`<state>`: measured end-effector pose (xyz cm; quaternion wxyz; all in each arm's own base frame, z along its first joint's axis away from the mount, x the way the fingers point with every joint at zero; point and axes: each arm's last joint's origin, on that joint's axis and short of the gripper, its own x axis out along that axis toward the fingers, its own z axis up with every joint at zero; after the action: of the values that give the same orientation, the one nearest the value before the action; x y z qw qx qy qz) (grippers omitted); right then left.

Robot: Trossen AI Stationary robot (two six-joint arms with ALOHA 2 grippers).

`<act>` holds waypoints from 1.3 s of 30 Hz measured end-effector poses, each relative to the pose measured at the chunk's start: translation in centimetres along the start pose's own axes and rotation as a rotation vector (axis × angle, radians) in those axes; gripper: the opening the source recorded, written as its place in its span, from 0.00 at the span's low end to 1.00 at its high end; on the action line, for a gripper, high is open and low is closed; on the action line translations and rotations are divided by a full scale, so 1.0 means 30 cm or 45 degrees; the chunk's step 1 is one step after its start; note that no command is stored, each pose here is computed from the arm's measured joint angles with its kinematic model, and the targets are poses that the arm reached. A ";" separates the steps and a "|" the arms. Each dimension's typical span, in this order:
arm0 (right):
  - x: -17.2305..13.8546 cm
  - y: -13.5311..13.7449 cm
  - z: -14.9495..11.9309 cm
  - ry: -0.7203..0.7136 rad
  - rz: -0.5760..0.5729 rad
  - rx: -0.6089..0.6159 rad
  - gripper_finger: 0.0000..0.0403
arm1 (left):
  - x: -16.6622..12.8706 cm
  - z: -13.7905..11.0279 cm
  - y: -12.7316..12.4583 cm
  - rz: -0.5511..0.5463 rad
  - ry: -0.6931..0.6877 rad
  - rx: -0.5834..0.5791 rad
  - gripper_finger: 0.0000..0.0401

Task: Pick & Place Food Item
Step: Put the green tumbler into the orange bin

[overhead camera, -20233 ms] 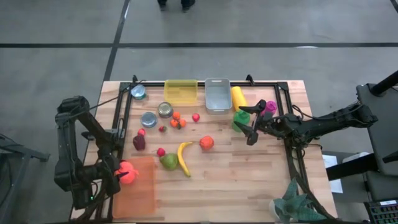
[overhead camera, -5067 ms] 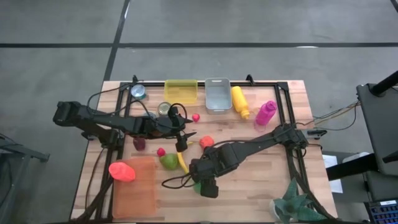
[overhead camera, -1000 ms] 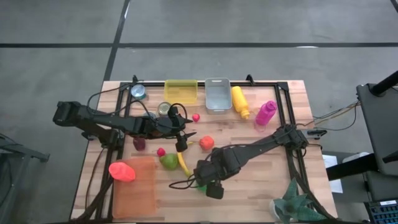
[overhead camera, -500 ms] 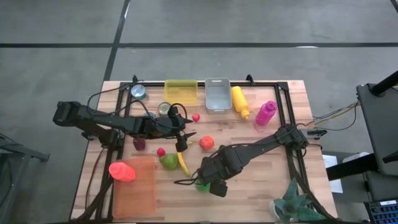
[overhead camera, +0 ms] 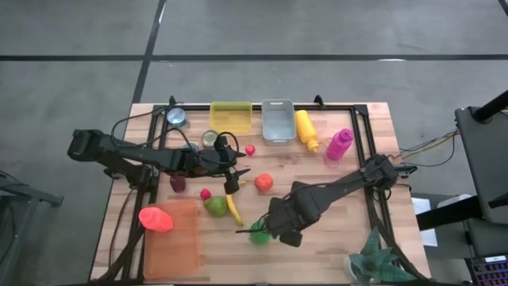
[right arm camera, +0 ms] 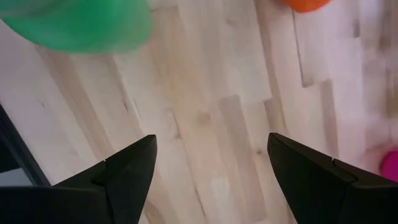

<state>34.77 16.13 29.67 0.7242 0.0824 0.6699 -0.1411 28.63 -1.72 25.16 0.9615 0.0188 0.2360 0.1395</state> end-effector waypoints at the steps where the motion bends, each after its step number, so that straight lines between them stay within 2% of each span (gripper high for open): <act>1: -0.006 -0.013 -0.009 0.003 -0.004 -0.001 0.75 | 0.000 0.000 0.000 0.000 0.001 0.000 0.64; 13: -0.027 -0.280 -0.122 0.007 -0.093 0.176 0.75 | 0.000 -0.005 0.000 0.001 0.018 0.007 0.64; 20: 0.010 -0.447 -0.250 0.056 -0.134 0.284 0.75 | 0.000 -0.006 0.000 0.002 0.024 0.009 0.64; 25: 0.020 -0.552 -0.346 0.026 -0.112 0.391 0.75 | 0.000 -0.006 0.000 0.002 0.024 0.010 0.64; 33: 0.035 -0.649 -0.485 -0.044 -0.059 0.685 0.75 | 0.000 -0.006 0.000 0.002 0.024 0.009 0.64; 39: 0.040 -0.676 -0.537 -0.092 -0.007 0.899 0.75 | 0.000 -0.006 0.001 0.002 0.024 0.009 0.64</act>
<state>13.22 1.79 28.47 0.6738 0.3210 0.5540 -0.3688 28.54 -1.71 25.00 0.9591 0.0212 0.2456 0.1395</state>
